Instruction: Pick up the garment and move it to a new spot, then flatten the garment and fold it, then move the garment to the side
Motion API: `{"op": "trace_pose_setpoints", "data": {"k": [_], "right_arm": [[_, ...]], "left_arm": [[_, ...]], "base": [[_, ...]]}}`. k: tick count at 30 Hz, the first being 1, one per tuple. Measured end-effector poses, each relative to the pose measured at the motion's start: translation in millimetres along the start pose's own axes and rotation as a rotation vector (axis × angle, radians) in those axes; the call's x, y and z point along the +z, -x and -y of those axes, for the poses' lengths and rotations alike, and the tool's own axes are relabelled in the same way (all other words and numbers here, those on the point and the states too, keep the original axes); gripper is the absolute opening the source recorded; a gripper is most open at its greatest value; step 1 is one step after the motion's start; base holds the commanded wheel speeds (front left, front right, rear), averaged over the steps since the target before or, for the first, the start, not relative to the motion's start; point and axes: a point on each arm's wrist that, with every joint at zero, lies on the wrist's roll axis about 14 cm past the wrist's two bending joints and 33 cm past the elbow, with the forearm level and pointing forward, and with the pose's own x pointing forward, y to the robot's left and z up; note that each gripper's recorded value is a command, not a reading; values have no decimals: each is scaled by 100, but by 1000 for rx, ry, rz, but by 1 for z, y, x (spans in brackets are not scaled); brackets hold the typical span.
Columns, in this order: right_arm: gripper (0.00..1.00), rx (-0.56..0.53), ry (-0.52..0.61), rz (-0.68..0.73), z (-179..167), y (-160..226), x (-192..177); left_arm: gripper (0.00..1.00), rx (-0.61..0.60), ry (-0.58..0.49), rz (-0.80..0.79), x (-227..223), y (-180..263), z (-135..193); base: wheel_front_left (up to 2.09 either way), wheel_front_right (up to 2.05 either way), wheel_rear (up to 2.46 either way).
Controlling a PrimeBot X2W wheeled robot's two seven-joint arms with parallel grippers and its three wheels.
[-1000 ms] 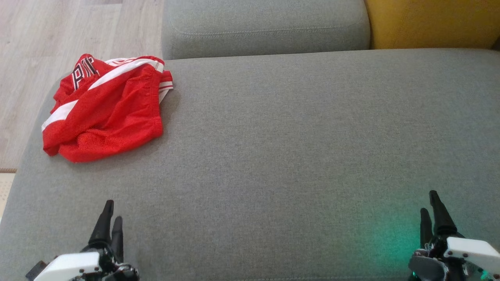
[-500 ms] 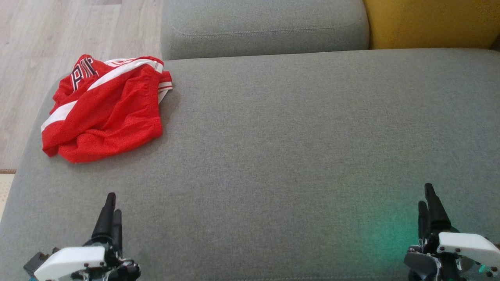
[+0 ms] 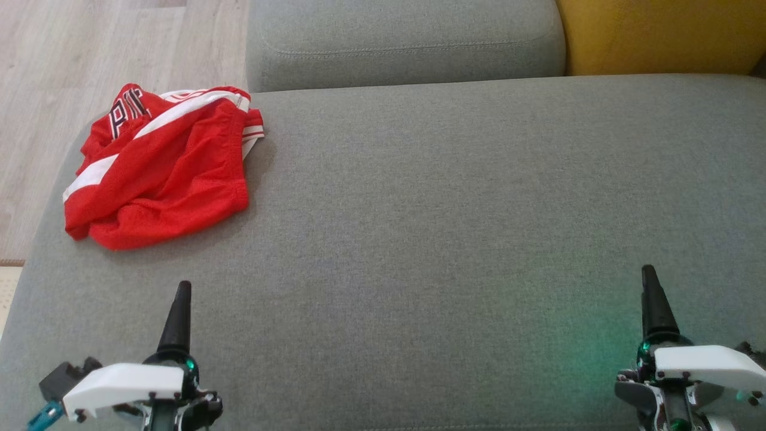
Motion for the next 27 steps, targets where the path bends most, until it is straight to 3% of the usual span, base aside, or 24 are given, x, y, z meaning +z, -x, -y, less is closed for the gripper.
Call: {"op": "trace_pose_setpoints", "data": {"k": [27], "right_arm": [[100,120,375,-19,-34,0,-20]], "left_arm": [[100,-53,-460,-6,-19,-2,25]], "base": [[0,0,0]]}}
